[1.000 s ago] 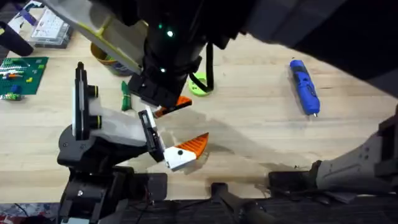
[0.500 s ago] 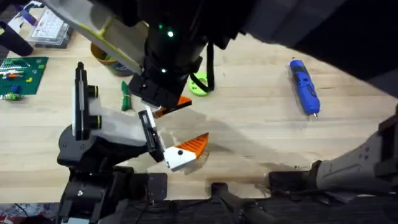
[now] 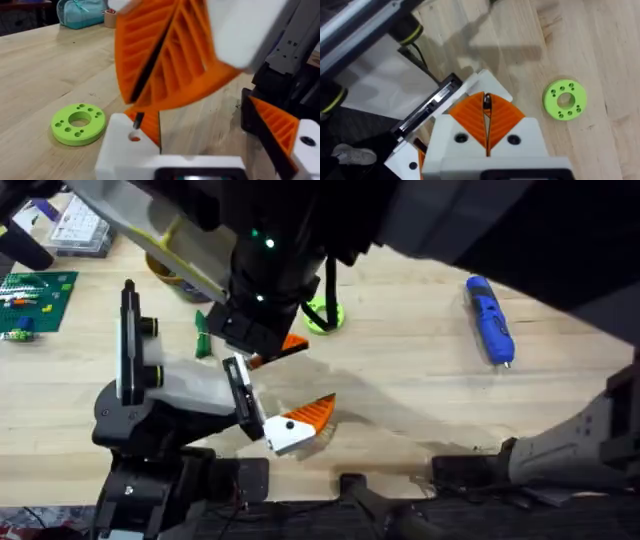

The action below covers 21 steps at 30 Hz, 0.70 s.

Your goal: Pick up the gripper from the table and insert it into the empty holder that is missing its gripper. Then pick up a screw, insert it into the mounting hole, and use the screwdriver to tighten it. Finally, clean up the table by picking up the vegetable and placing it into the bucket.

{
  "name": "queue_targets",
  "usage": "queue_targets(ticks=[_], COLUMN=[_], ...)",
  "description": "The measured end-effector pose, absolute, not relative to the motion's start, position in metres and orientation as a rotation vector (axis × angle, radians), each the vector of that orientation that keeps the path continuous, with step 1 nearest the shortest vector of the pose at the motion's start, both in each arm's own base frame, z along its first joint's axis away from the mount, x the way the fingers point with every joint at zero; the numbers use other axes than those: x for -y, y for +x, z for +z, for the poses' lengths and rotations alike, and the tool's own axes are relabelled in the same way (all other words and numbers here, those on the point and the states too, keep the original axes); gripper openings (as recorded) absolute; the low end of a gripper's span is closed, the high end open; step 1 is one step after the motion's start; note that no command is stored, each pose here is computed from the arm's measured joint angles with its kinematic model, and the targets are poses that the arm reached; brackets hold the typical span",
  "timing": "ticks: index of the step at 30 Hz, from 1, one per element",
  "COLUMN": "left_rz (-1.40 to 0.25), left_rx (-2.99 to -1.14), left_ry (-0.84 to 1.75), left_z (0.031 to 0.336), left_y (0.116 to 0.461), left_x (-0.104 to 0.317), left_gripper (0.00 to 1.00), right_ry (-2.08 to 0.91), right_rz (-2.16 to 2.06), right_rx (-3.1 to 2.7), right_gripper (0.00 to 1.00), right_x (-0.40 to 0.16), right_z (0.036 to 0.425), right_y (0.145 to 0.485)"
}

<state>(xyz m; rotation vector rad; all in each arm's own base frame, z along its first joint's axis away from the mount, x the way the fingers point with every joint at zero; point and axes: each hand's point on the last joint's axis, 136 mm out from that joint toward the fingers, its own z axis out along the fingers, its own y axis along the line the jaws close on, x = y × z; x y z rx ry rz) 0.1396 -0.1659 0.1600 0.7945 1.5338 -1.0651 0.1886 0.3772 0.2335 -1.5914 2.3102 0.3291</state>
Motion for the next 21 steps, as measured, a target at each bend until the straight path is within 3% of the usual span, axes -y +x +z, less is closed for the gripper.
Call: queue_targets(ticks=[21], left_rz=[-1.065], left_rx=[-1.534], left_ry=[0.794], left_z=[0.160], left_y=[0.140], left_x=[0.166], left_gripper=[0.988], right_ry=[-1.594], right_rz=[0.309], right_rx=[-2.361], right_gripper=[0.010], right_x=[-0.370], right_z=[0.216], right_y=[0.191])
